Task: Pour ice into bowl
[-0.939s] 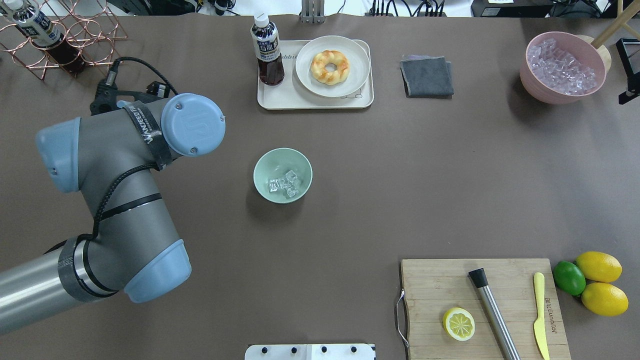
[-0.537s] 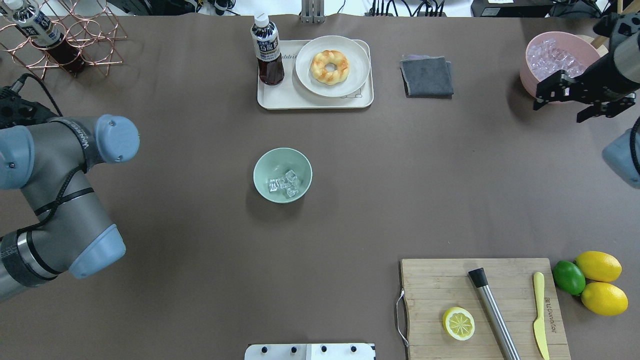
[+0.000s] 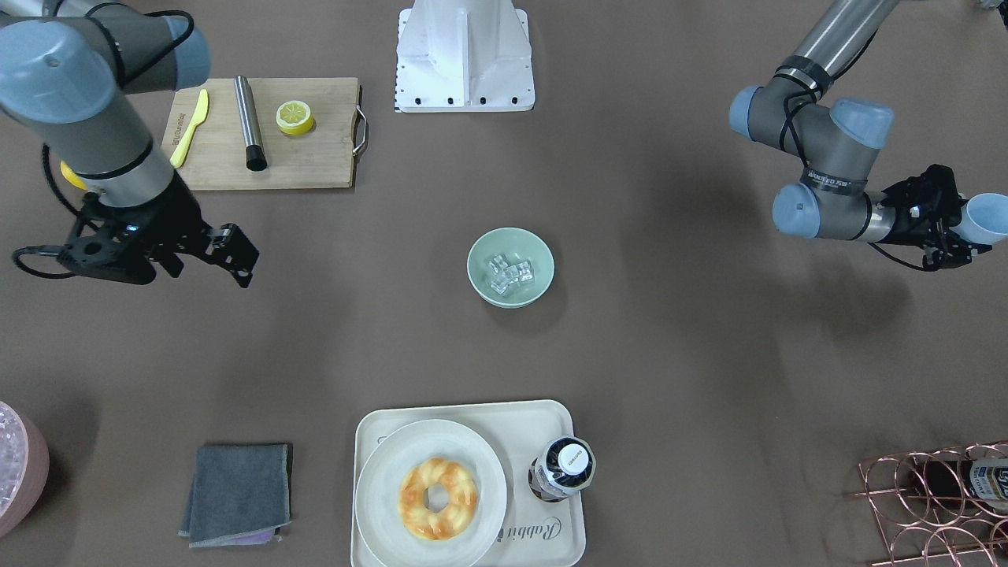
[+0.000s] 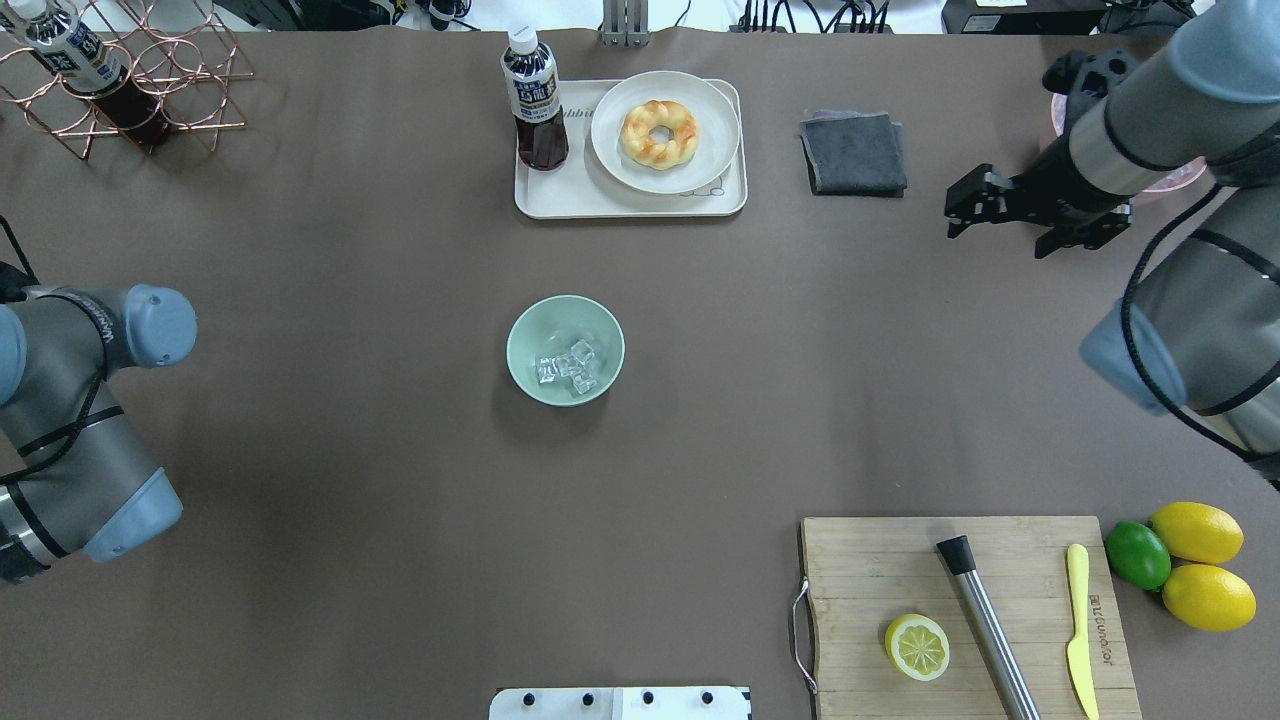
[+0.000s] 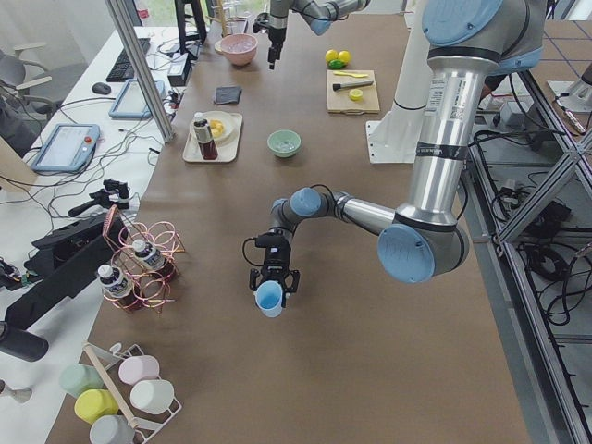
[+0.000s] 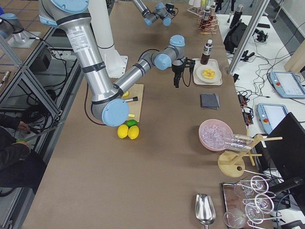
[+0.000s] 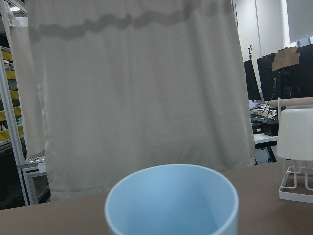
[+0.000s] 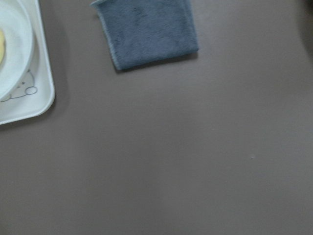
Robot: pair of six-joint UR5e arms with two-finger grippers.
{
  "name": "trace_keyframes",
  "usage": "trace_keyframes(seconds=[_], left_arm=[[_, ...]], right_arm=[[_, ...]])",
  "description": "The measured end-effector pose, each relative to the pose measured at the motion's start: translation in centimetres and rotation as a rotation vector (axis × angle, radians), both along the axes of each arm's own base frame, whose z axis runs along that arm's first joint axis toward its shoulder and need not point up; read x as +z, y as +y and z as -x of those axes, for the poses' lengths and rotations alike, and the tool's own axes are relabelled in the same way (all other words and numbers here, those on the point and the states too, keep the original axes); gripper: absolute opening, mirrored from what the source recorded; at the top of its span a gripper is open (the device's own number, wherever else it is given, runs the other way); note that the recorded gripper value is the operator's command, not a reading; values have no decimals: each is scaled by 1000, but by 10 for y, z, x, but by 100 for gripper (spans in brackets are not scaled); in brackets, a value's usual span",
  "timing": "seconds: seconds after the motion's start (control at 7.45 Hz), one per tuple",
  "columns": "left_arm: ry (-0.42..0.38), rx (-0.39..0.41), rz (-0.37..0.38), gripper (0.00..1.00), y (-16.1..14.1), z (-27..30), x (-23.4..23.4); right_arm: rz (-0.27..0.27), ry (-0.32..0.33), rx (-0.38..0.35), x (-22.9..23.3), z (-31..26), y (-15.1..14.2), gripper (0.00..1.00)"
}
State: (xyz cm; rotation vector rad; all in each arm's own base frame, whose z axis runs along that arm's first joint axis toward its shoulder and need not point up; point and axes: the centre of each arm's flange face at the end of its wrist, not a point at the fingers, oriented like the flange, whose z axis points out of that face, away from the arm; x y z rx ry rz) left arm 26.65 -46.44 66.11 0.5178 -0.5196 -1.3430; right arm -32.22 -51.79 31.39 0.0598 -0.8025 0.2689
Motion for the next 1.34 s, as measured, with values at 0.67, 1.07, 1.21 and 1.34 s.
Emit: trace_keyframes(seconds=[0.67,1.07,1.21,1.34], left_arm=[[37,27,-1,64,-4,-10,34],[41,39,-1,76,-4,-17,32],[44,41,-5,90,-5,-21,29],[46,43,-7,92,-4,-24,28]], right_arm=[[-44,8,-29,-124,141,25,99],[-81,17,-38,-179,225,52,99],[-94,37,-44,-185,252,62,99],[-107,54,-52,-186,272,72,98]])
